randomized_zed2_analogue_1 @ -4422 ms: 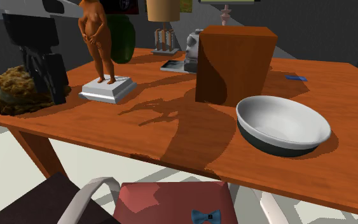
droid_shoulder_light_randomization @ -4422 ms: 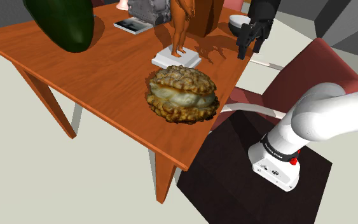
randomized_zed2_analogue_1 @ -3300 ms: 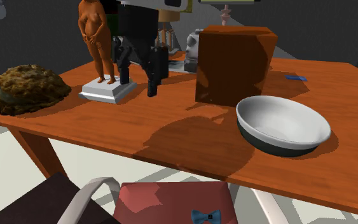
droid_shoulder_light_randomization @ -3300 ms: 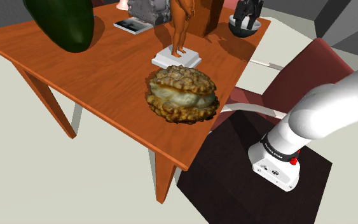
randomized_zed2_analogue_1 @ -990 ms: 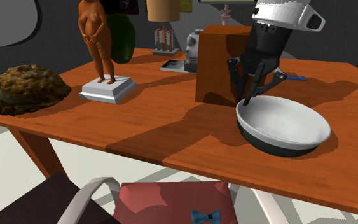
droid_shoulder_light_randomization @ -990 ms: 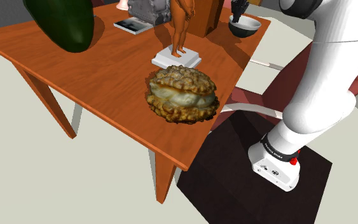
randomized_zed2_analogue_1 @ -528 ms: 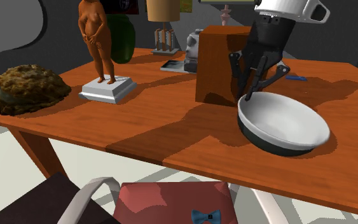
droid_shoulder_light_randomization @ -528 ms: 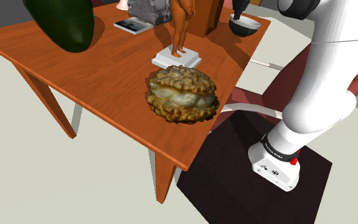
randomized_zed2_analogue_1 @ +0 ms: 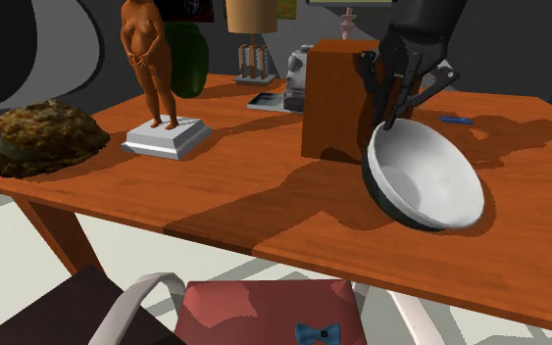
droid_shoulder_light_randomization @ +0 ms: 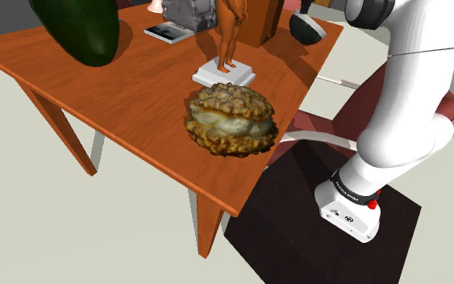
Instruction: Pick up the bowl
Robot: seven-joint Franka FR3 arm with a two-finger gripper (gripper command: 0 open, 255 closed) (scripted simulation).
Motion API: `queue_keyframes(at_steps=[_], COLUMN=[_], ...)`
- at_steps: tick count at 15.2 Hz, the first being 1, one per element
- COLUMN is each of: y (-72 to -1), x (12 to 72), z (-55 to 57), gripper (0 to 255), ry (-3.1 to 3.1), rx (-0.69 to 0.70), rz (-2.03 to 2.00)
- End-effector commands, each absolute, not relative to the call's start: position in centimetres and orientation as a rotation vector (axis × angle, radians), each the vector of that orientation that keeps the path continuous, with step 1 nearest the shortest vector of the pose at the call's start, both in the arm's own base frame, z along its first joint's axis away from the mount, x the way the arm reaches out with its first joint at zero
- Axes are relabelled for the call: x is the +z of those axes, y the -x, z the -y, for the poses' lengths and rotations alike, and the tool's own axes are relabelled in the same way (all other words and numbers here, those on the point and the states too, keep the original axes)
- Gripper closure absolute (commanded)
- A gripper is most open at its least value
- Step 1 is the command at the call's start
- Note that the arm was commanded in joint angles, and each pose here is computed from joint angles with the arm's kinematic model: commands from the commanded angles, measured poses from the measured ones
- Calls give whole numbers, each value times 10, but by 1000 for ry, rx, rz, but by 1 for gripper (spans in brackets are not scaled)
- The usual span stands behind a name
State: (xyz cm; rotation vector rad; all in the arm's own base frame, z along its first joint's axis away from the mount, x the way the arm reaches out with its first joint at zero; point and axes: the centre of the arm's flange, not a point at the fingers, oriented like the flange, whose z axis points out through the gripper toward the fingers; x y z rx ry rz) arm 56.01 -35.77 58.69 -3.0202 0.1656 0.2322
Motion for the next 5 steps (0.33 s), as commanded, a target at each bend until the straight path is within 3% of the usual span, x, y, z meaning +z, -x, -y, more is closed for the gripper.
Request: queue_keyframes(at_steps=[1, 5], y=[-559, -559], x=[598, 610], z=[356, 356], gripper=[255, 255], ry=[3020, 3020], rx=[233, 233], rz=[-165, -165])
